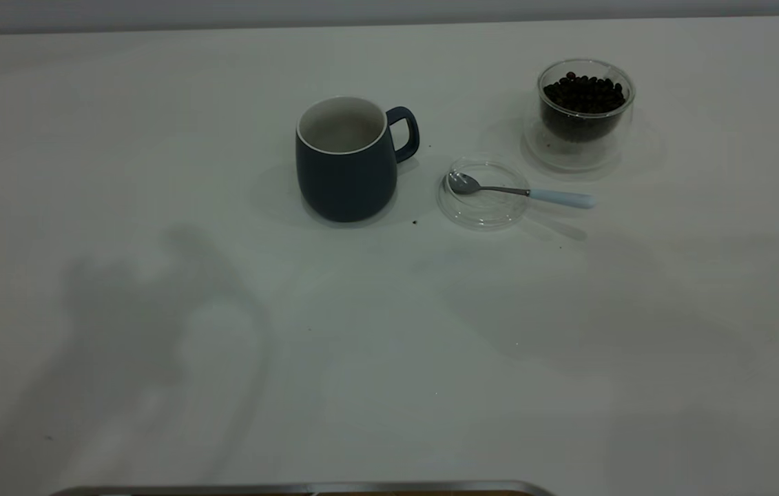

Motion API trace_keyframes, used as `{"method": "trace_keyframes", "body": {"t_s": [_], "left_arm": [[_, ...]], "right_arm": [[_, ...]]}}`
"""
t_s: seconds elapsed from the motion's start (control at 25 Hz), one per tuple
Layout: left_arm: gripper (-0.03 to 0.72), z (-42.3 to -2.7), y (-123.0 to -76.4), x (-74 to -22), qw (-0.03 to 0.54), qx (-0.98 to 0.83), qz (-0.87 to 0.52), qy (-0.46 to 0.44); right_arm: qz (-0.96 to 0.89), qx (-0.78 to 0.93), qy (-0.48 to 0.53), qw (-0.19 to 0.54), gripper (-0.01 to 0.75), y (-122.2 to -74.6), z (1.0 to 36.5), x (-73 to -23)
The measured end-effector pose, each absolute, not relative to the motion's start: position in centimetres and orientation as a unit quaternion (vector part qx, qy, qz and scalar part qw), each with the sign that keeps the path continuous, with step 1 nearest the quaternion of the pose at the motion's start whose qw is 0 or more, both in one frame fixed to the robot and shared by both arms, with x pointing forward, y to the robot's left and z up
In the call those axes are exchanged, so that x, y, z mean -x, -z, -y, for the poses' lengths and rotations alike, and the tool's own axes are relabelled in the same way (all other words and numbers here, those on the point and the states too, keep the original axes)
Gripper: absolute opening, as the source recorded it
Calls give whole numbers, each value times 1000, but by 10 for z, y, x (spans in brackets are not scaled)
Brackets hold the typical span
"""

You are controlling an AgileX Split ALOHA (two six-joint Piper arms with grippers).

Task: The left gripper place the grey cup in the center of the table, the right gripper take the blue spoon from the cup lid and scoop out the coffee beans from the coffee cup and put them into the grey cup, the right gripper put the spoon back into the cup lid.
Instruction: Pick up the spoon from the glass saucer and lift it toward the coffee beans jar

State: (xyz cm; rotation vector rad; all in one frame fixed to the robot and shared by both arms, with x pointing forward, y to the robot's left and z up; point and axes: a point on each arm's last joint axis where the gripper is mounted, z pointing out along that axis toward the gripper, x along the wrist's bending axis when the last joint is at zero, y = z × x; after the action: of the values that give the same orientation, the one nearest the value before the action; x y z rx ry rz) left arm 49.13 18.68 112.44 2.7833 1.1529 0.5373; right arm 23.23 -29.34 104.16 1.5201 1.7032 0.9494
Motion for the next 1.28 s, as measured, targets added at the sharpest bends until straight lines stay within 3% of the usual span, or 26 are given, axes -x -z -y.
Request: {"method": "trace_keyframes", "body": {"t_s": [0.32,0.6,0.88,1.28], "left_arm": [[592,-214,-1164,-440,128,-847,-469,-213],[592,-260,-1167,-357,199,-809,-495,-245],[592,-284,-1115,-294,241,-808,-494,-212],[592,-289,-1041,-259,252,-828,-479,-146]], "right_arm": [[-651,-581,-363,328,590,-1042,293,-232],[-651,-581,-363,328,590,-1042,293,-232],[-651,-581,-363,328,590,-1042,293,-232],[-651,-581,-363,328,590,-1042,293,-232]]}}
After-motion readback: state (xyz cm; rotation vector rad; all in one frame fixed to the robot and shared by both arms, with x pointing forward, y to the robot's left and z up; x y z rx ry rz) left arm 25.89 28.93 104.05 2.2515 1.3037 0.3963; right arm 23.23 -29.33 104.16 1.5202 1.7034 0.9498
